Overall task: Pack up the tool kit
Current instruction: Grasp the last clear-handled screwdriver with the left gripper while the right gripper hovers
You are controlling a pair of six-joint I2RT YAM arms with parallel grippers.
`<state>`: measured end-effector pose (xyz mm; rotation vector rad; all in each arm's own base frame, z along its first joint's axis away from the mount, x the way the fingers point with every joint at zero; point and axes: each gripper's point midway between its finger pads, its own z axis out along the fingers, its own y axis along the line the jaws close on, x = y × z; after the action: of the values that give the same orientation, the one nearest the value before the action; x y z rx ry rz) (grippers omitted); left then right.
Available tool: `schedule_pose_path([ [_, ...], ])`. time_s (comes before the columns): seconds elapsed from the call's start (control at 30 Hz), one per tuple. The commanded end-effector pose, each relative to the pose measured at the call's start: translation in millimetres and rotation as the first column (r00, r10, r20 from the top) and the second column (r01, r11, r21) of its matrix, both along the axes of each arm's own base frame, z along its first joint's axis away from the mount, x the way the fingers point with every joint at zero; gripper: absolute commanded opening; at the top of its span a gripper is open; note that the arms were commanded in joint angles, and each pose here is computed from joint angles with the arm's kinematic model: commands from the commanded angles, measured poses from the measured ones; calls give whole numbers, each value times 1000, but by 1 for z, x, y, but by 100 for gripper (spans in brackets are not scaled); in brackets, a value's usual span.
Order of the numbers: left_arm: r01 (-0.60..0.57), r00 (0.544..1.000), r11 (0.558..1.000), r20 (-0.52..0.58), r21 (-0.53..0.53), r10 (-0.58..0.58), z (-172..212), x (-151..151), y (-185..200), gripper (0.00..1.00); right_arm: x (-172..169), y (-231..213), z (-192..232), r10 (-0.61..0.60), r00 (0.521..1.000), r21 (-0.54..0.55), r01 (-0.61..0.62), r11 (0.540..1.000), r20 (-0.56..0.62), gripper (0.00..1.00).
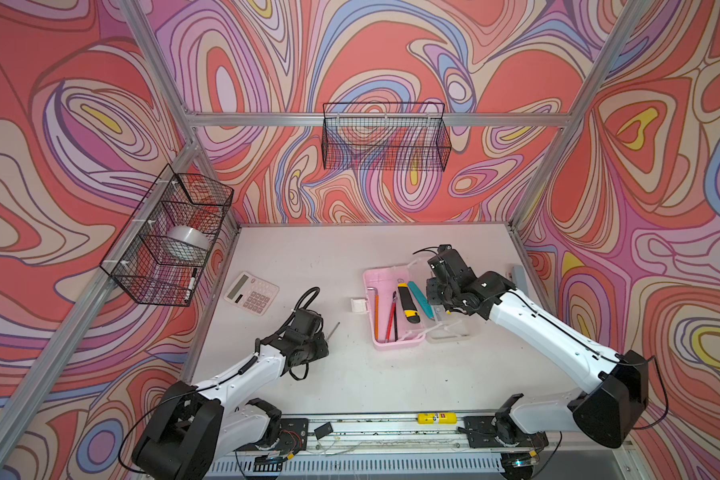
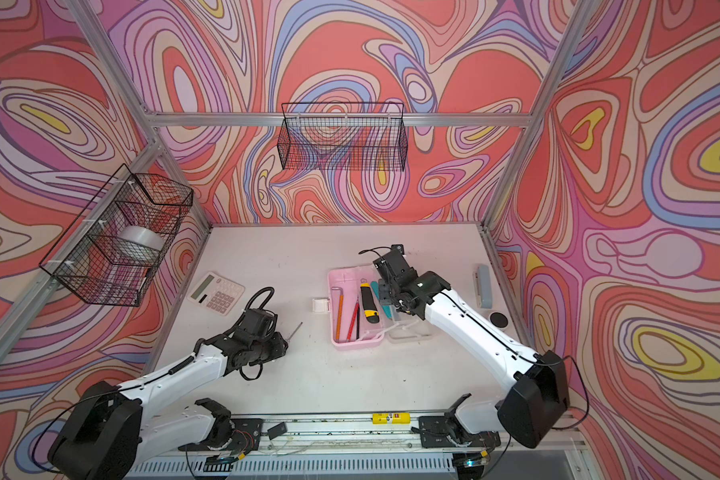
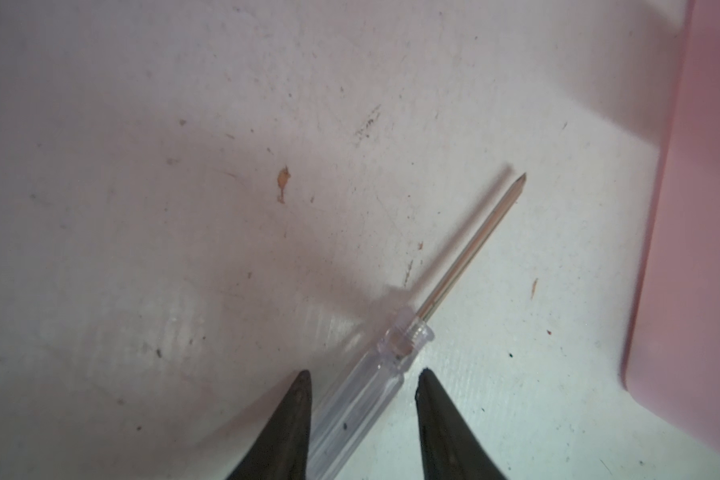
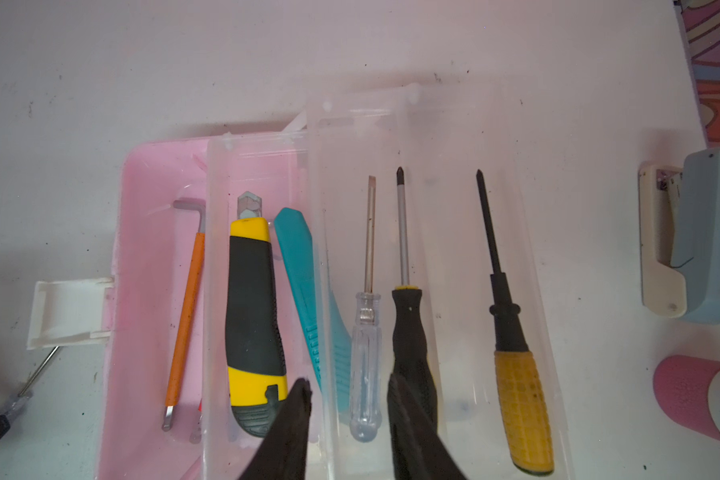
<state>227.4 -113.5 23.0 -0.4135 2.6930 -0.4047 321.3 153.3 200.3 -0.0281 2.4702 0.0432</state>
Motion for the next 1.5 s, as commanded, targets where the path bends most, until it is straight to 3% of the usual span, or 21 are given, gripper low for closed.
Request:
schedule_pose_path([
  [0.0,-4,1000,1000,18,-7,4,6,7,-5,41,0,-3,4,-16,1000,7,16,1000,26,34],
  [0.37,19,1000,1000,-8,23,-19,-1,6,-13,35,1,-3,1,-17,999,13,17,1000,33,33],
  [0.9,45,997,986,-64,159,-35,-10,6,-17,28,-7,-9,52,-34,987,106,18,994,156,33],
  [1.47,38,996,980,-90,193,-21,-11,-2,-13,14,-6,-4,44,-20,989,122,3,992,146,33],
])
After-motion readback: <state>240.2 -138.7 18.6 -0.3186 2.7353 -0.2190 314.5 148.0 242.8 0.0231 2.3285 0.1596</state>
